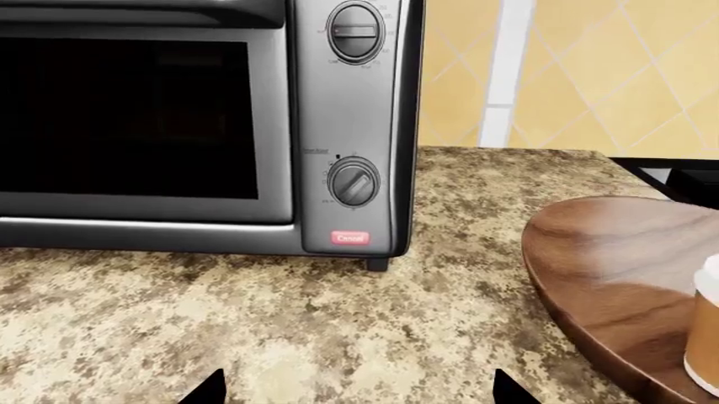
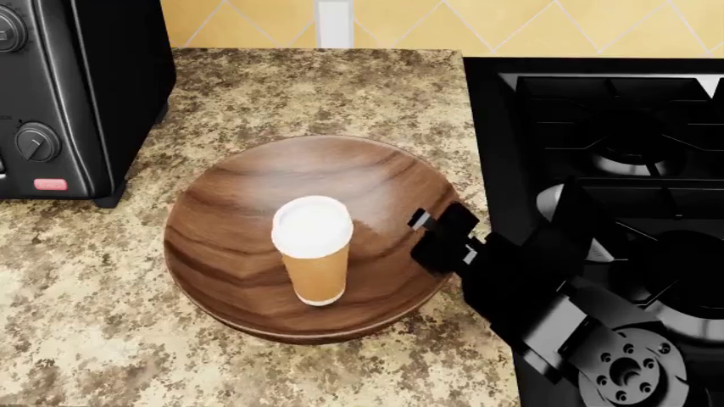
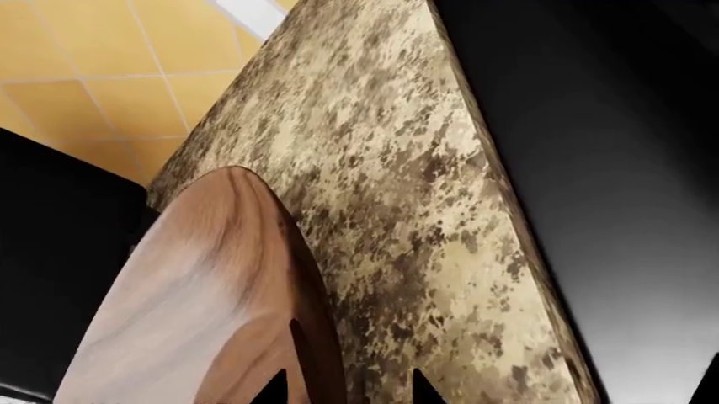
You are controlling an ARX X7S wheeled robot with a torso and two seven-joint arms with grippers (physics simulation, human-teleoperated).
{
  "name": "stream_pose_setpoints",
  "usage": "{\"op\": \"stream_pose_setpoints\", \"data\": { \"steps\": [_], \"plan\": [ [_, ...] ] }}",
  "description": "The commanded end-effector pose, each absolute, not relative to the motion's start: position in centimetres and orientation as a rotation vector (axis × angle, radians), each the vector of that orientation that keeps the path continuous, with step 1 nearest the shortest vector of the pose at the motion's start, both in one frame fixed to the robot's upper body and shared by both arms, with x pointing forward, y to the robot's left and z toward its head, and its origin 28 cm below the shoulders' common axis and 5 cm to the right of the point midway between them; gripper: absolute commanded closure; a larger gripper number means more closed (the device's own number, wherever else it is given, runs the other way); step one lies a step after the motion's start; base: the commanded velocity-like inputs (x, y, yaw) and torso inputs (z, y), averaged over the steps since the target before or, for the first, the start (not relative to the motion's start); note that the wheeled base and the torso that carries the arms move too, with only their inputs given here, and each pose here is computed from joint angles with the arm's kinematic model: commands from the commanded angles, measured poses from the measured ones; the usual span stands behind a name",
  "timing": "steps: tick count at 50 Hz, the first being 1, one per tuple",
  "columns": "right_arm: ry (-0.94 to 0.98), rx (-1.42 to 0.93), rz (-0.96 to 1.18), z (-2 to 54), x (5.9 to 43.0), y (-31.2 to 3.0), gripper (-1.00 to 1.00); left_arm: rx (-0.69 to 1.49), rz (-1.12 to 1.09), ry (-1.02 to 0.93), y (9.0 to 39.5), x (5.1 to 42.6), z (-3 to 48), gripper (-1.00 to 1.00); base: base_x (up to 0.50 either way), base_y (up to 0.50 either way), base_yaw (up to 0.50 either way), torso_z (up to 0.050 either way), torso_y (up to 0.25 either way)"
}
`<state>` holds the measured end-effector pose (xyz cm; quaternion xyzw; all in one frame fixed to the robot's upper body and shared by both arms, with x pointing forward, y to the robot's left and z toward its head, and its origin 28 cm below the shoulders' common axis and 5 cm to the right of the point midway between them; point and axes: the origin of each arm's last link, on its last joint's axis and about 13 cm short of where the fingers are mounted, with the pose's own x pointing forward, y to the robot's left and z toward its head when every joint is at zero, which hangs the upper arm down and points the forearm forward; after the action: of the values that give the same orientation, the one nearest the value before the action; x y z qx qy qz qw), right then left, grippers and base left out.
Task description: Place the cup inside the bowl on the dining table and move the bowl to any counter.
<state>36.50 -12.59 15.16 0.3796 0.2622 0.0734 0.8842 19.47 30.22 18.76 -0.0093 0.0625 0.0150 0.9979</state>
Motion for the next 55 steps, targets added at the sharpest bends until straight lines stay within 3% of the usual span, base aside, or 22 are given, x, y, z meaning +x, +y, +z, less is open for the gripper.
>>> {"op": "stream_pose_setpoints", "data": {
  "steps": [1,24,41,55],
  "plan": [
    [0.558,0.786,0.146,15.1,36.3,-12.5,-1.0,-0.022,0.028,0.126,30.3,19.4,18.7,-1.0,0.0,0.0,0.0,0.0,0.0],
    [0.491,0.75,0.145,17.7,35.9,-13.5,-1.0,-0.025,0.023,0.13,30.1,19.7,18.4,-1.0,0.0,0.0,0.0,0.0,0.0],
    [0.275,0.268,0.148,21.4,33.4,-14.2,-1.0,-0.02,0.007,0.122,29.9,20.2,19.2,-1.0,0.0,0.0,0.0,0.0,0.0],
    [0.087,0.081,0.214,24.7,30.2,-15.4,-1.0,-0.007,-0.01,0.103,29.5,20.3,20.7,-1.0,0.0,0.0,0.0,0.0,0.0]
  ]
}}
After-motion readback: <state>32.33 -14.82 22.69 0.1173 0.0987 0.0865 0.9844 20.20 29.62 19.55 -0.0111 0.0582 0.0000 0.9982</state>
